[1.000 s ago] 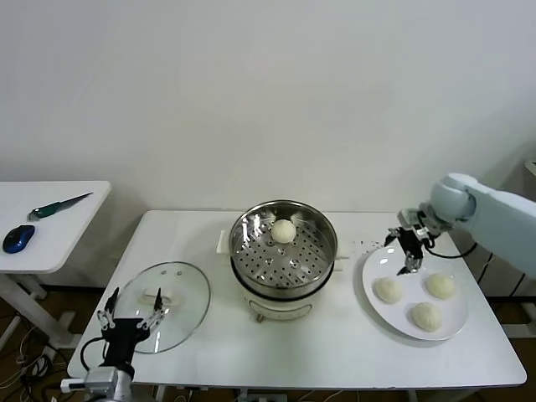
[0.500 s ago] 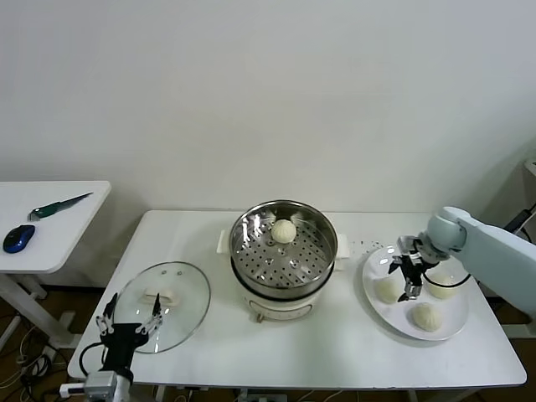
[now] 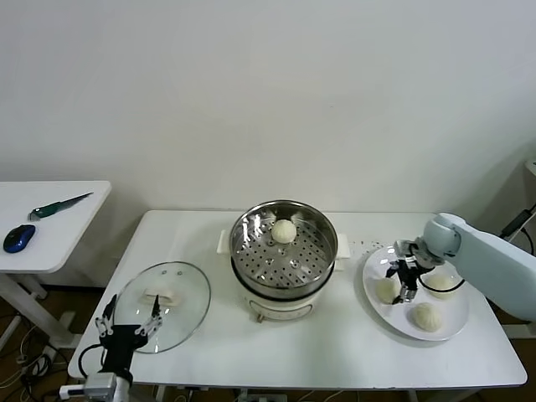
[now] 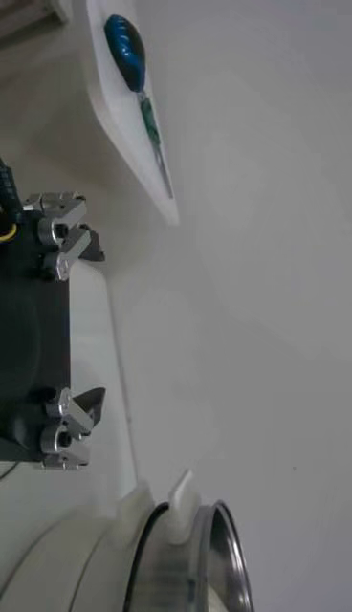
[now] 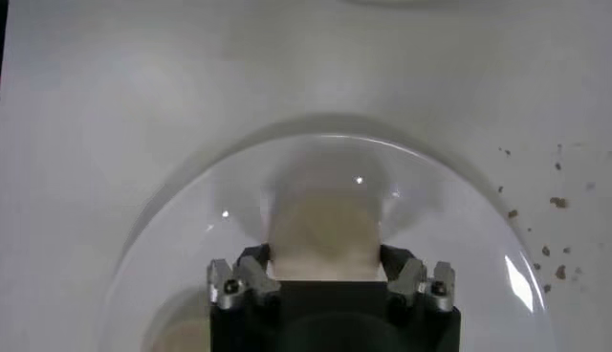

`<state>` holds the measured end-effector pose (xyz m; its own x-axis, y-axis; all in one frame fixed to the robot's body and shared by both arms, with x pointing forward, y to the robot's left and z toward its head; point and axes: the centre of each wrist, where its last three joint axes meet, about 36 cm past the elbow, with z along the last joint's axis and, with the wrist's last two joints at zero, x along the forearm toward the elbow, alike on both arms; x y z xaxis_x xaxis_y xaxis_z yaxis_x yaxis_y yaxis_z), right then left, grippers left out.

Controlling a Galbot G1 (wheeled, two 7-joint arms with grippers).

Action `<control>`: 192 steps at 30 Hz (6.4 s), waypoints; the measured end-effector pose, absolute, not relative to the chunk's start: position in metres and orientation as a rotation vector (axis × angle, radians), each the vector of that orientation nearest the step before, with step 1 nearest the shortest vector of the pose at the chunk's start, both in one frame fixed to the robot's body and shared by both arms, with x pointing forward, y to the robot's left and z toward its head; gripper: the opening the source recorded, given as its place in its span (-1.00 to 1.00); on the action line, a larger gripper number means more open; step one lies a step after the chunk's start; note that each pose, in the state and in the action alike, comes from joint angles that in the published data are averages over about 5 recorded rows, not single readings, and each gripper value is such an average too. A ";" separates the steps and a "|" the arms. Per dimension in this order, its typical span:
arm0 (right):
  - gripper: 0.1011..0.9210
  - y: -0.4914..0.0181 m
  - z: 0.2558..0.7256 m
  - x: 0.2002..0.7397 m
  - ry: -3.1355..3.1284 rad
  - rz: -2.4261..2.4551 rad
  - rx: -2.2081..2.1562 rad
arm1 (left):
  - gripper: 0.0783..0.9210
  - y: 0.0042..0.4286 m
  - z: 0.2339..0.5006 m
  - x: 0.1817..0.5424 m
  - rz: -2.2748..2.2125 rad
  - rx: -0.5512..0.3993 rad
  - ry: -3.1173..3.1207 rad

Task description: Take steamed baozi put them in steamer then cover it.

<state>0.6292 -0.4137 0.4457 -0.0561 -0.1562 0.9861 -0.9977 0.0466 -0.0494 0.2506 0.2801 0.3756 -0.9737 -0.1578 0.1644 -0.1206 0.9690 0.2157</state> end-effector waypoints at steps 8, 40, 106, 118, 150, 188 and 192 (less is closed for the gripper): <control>0.36 -0.422 0.468 0.633 -1.421 1.138 1.267 | 0.77 0.280 0.377 0.251 -0.306 0.207 -2.940; 0.39 -0.200 0.703 0.691 -1.589 1.316 1.454 | 0.77 0.267 0.389 0.250 -0.311 0.046 -2.963; 0.76 -0.314 0.646 0.617 -1.436 1.305 1.450 | 0.77 0.272 0.392 0.262 -0.410 0.086 -2.952; 0.76 -0.410 0.554 0.580 -1.400 1.228 1.351 | 0.77 0.268 0.391 0.259 -0.423 0.096 -2.931; 0.64 -0.463 0.453 0.566 -1.238 1.180 1.262 | 0.77 0.274 0.380 0.259 -0.422 0.139 -2.901; 0.37 -0.243 0.696 0.654 -0.659 2.072 1.785 | 0.77 0.275 0.382 0.257 -0.430 0.151 -2.895; 0.38 -0.192 0.702 0.651 -0.490 2.184 1.843 | 0.77 0.277 0.383 0.255 -0.438 0.153 -2.892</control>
<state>0.6509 -0.1924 0.7016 -0.1744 -0.0311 0.9842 -0.3922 -0.9146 -0.0984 0.2547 0.2775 0.3834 -0.9720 -0.1338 0.1930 -0.0707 0.9504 0.3030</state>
